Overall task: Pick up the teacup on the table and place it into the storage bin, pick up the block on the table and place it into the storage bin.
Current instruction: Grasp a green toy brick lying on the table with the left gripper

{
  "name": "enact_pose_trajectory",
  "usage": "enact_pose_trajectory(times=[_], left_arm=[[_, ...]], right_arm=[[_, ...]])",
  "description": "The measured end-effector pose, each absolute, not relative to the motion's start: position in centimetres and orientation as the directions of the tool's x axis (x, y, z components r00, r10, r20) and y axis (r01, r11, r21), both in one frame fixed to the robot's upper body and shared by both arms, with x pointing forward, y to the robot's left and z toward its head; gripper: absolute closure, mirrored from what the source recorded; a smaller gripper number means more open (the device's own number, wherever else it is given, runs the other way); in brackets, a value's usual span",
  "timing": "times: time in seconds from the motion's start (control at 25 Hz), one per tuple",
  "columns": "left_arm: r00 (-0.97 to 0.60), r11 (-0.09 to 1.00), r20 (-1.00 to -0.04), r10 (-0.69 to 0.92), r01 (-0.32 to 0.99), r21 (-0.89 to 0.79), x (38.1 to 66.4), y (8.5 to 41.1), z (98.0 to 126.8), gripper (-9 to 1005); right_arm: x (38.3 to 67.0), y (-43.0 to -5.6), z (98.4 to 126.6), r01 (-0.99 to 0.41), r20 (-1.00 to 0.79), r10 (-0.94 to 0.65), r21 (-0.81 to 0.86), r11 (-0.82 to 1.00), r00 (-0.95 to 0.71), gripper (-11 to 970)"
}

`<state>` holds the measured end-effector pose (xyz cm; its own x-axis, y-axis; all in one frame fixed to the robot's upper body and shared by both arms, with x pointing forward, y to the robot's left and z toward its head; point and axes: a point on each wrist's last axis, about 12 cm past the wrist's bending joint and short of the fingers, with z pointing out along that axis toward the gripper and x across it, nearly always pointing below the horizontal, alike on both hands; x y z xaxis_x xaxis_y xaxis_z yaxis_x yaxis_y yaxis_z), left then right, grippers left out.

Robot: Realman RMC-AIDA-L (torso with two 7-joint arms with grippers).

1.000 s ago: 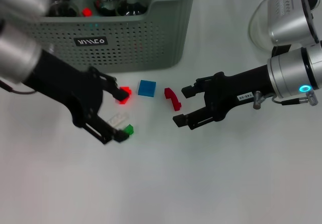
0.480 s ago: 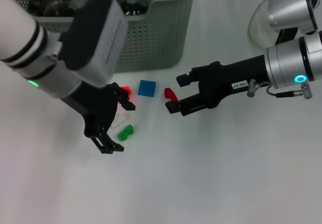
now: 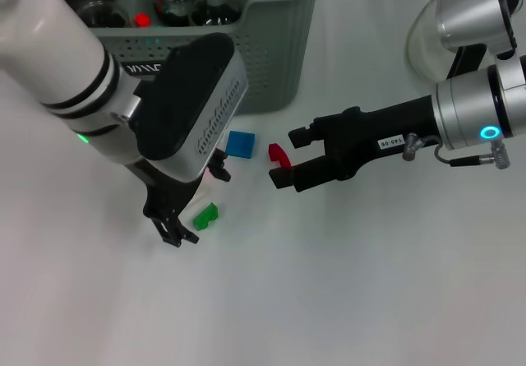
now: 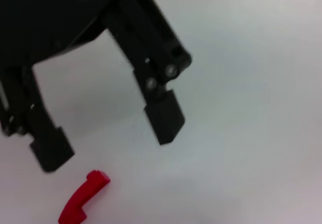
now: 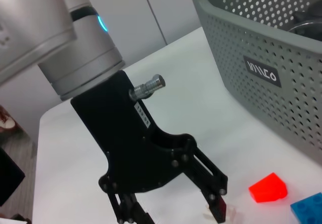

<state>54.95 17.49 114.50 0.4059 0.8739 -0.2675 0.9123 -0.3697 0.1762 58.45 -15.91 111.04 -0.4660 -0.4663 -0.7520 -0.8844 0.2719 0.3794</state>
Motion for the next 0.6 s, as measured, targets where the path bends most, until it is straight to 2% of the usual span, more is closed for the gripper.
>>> enact_pose_trajectory(times=[0.28, 0.6], left_arm=[[0.501, -0.469, -0.209, 0.840, 0.864, 0.186, 54.7, 16.1, 113.9, 67], [0.532, -0.511, -0.194, 0.824, 0.846, 0.152, 54.8, 15.5, 112.8, 80]], right_arm=[[58.4, -16.1, 110.8, -0.878, -0.748, -0.461, 0.387, 0.282, -0.477, 34], [58.2, -16.2, 110.3, -0.866, -0.738, -0.456, 0.403, 0.294, -0.498, 34]])
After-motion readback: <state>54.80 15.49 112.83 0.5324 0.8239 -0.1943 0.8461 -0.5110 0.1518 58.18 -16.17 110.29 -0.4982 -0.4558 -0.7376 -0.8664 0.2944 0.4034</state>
